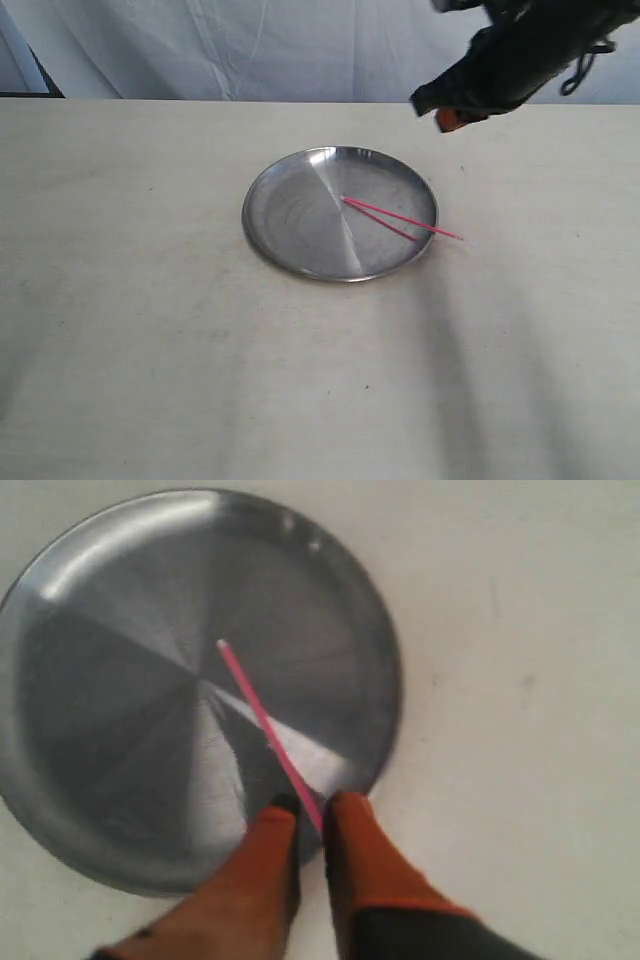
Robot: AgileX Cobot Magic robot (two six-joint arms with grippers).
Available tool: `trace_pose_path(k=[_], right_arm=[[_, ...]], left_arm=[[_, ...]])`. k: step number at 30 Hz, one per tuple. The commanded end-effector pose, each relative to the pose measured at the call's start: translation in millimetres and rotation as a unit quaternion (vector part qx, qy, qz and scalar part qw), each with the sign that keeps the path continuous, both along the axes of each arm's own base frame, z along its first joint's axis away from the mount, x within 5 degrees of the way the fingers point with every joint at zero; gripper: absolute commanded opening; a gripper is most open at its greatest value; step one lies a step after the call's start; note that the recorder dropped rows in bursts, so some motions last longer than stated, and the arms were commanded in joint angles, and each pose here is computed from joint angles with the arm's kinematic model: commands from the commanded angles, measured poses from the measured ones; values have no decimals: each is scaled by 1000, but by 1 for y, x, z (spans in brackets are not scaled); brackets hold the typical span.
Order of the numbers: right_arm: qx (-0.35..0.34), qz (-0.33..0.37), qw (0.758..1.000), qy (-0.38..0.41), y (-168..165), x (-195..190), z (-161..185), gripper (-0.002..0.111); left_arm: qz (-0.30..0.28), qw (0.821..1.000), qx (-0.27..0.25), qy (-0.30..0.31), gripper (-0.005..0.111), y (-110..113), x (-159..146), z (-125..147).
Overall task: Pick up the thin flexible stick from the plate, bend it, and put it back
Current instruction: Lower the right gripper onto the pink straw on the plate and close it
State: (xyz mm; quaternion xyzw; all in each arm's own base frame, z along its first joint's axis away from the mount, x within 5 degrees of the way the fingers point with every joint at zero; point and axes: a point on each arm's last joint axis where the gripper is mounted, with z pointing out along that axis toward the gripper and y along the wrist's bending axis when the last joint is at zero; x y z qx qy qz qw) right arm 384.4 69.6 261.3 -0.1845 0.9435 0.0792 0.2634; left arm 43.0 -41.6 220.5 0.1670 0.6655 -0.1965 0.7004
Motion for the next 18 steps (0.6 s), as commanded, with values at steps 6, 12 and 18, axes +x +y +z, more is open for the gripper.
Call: trace_pose_path(k=[6,12,18], right_arm=[[-131,76,981,121,40,32,-93,55],[-145,81,979,116,38,33,-95,55],[-149,82,979,111,37,34,-95,55]], left_arm=[[-1,1000,1,-1,0,0,0,0],[-1,1000,1,-1,0,0,0,0],[-1,1000,1,-1,0,0,0,0]])
